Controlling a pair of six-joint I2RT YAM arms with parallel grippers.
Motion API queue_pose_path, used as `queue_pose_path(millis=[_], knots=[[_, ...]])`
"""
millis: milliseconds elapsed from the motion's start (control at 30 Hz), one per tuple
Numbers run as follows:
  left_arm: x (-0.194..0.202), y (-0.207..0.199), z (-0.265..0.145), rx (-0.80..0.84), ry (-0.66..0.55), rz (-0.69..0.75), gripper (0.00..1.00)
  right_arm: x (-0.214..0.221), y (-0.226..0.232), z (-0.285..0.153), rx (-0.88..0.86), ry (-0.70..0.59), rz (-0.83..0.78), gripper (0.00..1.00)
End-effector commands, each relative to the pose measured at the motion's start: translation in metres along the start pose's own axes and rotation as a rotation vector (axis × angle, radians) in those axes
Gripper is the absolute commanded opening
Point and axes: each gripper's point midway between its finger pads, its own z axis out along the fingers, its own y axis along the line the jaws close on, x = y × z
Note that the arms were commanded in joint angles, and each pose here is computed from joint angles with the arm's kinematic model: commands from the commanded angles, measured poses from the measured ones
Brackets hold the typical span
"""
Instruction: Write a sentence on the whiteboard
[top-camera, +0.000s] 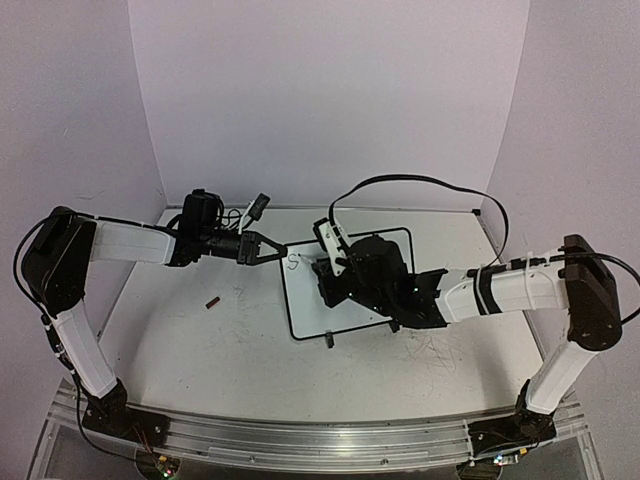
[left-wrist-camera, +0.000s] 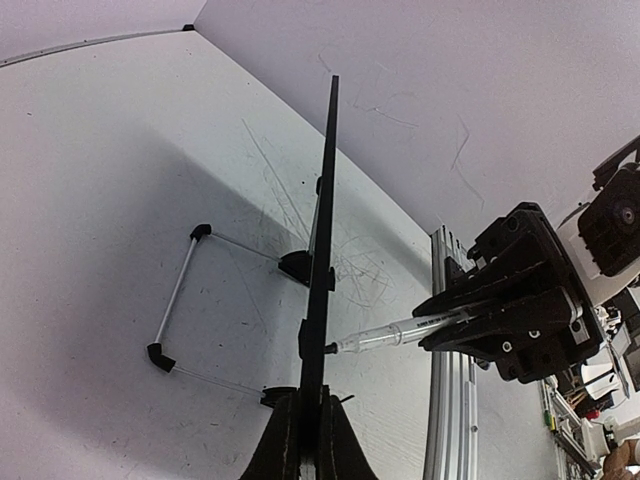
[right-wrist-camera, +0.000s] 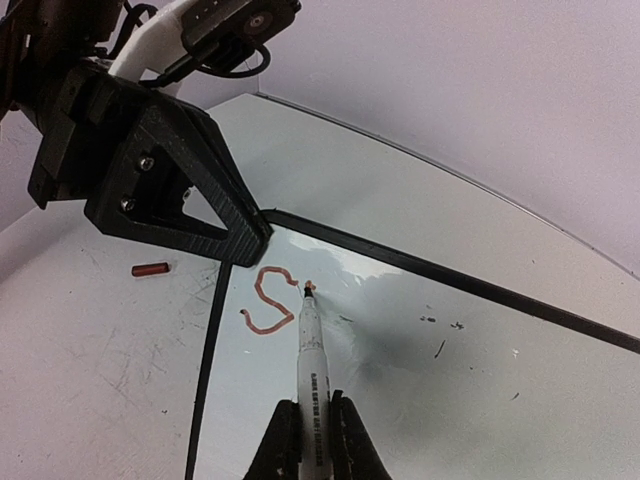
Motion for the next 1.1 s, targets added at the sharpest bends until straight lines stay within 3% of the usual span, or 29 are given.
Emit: queue_pose_path(millis=[0,1067], knots=[[-0.01,-0.01,-0.003,-0.005,-0.021,0.039,0.0,-0.002,-0.008,-0.007,0.019,-0.003,0.02,0.0],[-0.01,-0.01,-0.003,-0.007,-0.022,0.041,0.0,0.022,-0.002,-0.009,-0.014,0.052,0.029,0.0]])
